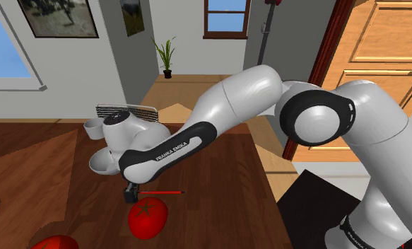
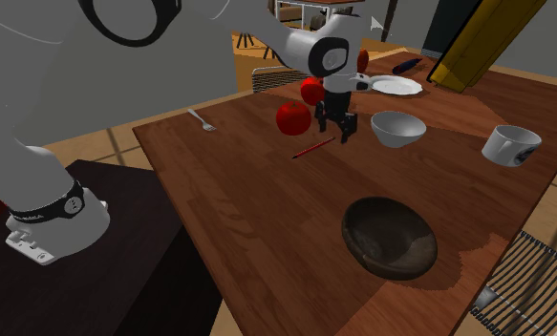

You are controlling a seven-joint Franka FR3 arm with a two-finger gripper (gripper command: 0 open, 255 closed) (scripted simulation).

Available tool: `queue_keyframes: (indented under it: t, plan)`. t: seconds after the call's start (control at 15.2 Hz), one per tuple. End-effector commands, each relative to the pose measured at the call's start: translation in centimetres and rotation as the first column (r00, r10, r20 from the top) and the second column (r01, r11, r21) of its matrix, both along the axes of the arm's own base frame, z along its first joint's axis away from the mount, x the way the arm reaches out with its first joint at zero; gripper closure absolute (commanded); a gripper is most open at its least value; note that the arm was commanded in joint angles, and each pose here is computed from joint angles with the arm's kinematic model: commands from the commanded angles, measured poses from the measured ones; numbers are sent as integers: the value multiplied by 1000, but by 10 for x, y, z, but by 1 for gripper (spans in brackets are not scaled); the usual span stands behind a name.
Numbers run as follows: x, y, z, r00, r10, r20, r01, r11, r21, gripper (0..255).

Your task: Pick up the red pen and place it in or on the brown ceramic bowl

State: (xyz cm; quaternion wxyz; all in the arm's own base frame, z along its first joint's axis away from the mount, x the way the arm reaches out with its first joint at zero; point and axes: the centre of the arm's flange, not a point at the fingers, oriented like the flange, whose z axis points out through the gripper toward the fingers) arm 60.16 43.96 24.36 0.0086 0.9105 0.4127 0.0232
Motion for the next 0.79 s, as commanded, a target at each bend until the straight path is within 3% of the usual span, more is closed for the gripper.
queue_keyframes:
  t: [0.0,0.4,0.46,0.73]
  plan:
    - [1,0,-2,1000,0,0,0,1000,0,0]
    - [1,0,-2,1000,0,0,0,1000,0,0]
    - [1,0,-2,1000,0,0,0,1000,0,255]
    - [0,0,-2,1000,0,0,0,1000,0,255]
